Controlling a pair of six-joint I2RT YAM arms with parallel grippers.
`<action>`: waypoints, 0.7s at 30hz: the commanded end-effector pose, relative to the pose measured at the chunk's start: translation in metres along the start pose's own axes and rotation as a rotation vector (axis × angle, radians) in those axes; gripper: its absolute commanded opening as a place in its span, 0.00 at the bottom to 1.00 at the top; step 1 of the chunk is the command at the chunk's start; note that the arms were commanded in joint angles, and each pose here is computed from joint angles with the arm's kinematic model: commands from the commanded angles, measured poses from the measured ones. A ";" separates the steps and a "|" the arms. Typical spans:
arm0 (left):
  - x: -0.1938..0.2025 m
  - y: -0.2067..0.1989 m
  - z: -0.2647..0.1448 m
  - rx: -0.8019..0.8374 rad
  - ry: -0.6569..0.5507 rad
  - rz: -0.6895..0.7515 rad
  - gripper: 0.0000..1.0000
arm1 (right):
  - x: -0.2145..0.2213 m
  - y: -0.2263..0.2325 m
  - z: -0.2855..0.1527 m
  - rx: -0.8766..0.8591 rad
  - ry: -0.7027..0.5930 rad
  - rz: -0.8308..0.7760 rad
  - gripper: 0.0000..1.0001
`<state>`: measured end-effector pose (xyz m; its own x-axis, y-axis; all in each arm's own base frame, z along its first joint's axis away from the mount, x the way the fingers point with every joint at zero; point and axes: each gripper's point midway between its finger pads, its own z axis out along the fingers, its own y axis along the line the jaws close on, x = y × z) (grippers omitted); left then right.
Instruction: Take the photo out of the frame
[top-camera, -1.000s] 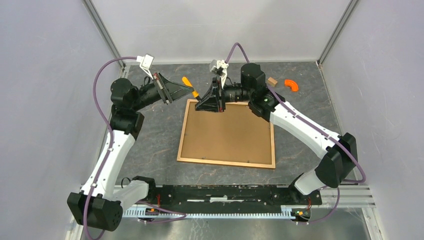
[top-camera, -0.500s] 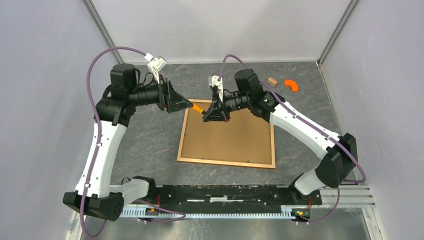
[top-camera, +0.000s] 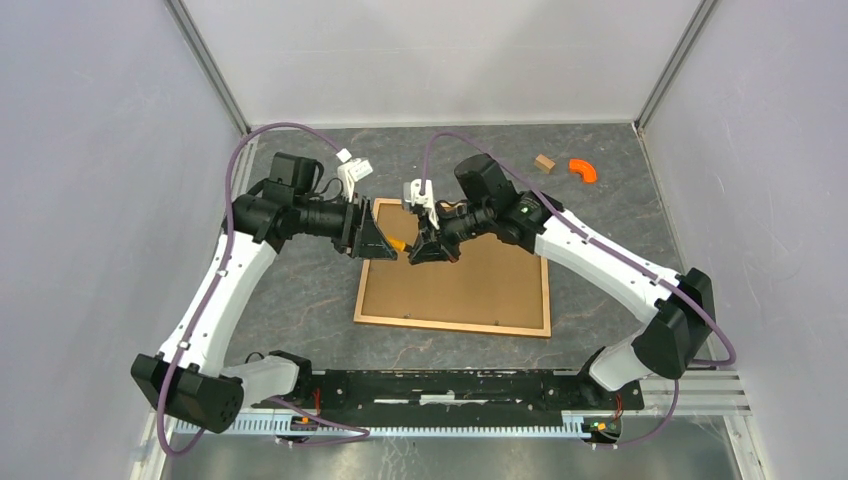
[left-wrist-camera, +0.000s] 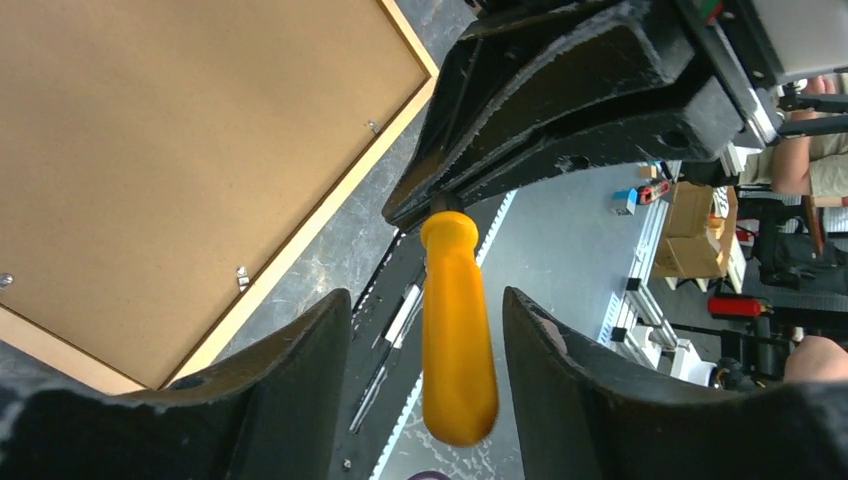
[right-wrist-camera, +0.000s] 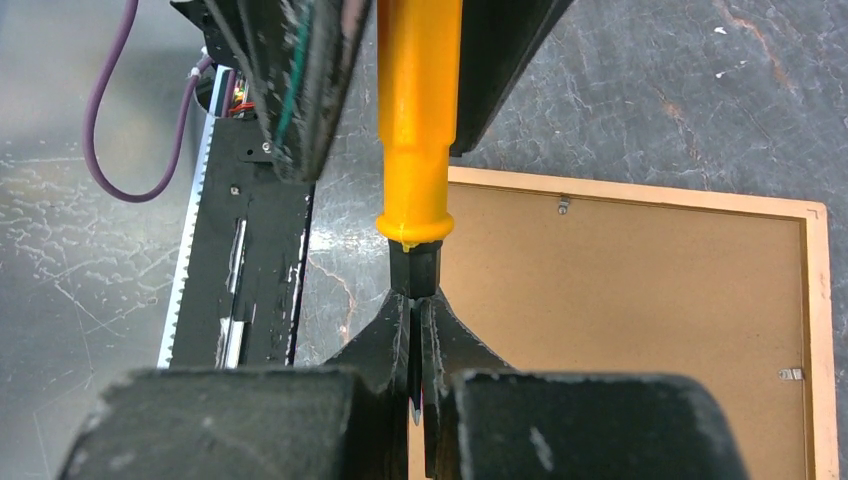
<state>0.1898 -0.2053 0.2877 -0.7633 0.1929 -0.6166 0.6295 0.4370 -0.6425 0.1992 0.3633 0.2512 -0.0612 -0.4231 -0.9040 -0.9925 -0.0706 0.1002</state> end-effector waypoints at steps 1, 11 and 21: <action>-0.002 -0.005 0.004 0.047 -0.021 0.017 0.60 | -0.018 0.002 -0.003 0.019 -0.018 -0.063 0.00; -0.003 -0.007 0.010 0.095 -0.043 -0.023 0.49 | -0.010 0.006 0.008 0.001 0.005 -0.051 0.00; -0.002 -0.008 0.014 0.124 -0.046 -0.057 0.40 | -0.011 0.006 0.015 -0.002 0.007 -0.044 0.00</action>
<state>0.1915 -0.2172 0.2763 -0.7983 0.1525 -0.5827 0.5919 0.3776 -0.7121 0.1895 0.3717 0.2388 -0.0515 -0.4614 -0.8857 -0.9918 -0.0803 0.0995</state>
